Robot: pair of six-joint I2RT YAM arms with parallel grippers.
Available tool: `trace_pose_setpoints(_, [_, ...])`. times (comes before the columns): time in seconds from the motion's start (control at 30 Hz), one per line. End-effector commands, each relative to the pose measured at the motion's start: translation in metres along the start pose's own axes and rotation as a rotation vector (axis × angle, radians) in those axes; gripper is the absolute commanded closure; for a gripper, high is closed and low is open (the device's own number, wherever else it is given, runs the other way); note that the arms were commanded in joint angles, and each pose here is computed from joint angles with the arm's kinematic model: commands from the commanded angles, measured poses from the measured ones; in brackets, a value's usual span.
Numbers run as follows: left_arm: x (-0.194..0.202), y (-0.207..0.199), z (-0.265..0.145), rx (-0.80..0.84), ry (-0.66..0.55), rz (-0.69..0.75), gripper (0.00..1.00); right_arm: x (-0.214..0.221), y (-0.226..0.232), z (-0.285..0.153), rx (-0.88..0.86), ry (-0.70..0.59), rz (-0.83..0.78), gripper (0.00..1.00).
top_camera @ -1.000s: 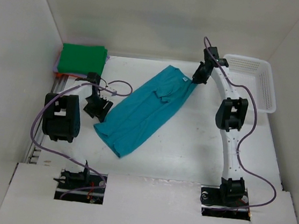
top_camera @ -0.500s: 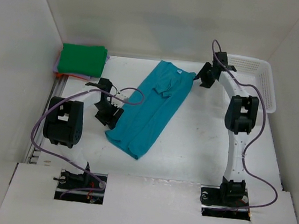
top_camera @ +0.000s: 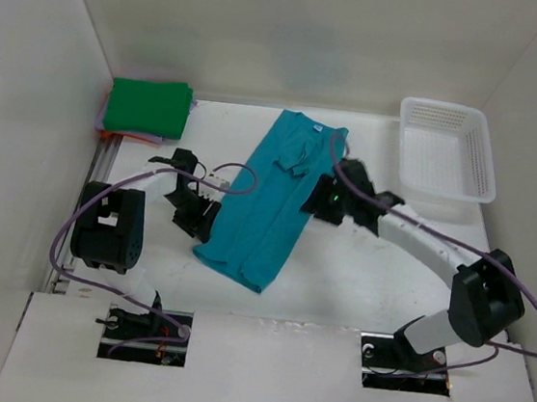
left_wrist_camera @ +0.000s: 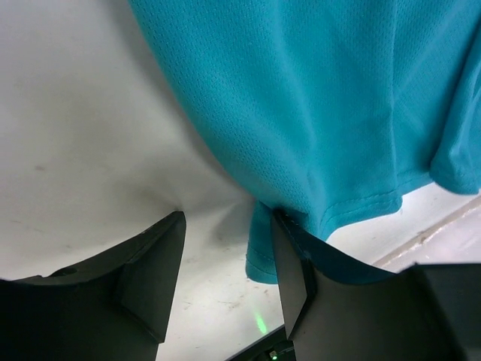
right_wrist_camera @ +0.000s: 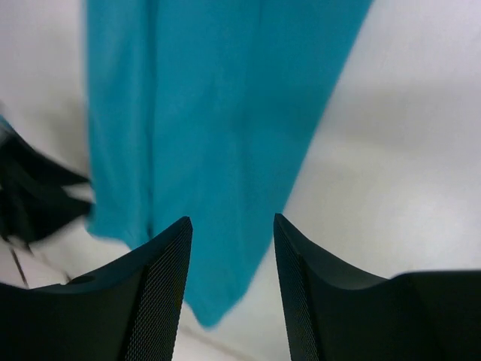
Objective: Fold and stack the t-shirts
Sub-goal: Rotate the tshirt 90 degrees
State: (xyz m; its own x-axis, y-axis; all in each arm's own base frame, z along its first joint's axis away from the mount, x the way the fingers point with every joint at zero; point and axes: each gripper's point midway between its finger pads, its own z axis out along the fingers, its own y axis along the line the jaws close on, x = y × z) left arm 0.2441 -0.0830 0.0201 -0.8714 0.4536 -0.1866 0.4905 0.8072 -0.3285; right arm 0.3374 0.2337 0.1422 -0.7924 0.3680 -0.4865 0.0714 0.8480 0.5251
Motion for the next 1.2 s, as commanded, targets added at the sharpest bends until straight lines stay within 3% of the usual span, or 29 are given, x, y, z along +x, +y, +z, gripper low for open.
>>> trace_pose_setpoints(0.0, [0.034,-0.016,0.019,0.066,0.109,-0.021,0.53,0.093,-0.007,0.008,0.049,0.149,0.101,0.48])
trace_pose_setpoints(0.17, [0.033,-0.02,0.021,0.067,0.106,-0.012,0.54,0.169,0.019,0.004,-0.015,0.241,0.191,0.5])
trace_pose_setpoints(0.53, [0.03,-0.041,0.019,0.052,0.079,0.073,0.52,0.259,0.015,-0.007,0.008,0.363,0.28,0.52])
trace_pose_setpoints(0.6, [0.026,-0.041,0.015,0.042,0.058,0.079,0.51,0.265,0.006,-0.007,0.029,0.36,0.303,0.58])
trace_pose_setpoints(0.8, [0.009,-0.045,-0.003,0.003,-0.031,0.125,0.48,0.265,-0.017,-0.012,0.041,0.336,0.332,0.92])
trace_pose_setpoints(1.03, [-0.029,-0.057,-0.058,-0.108,-0.229,0.272,0.43,0.244,-0.037,-0.011,0.03,0.294,0.302,0.99])
trace_pose_setpoints(1.17, [-0.038,-0.078,-0.08,-0.183,-0.263,0.552,0.41,0.234,-0.064,-0.016,0.045,0.281,0.276,0.99])
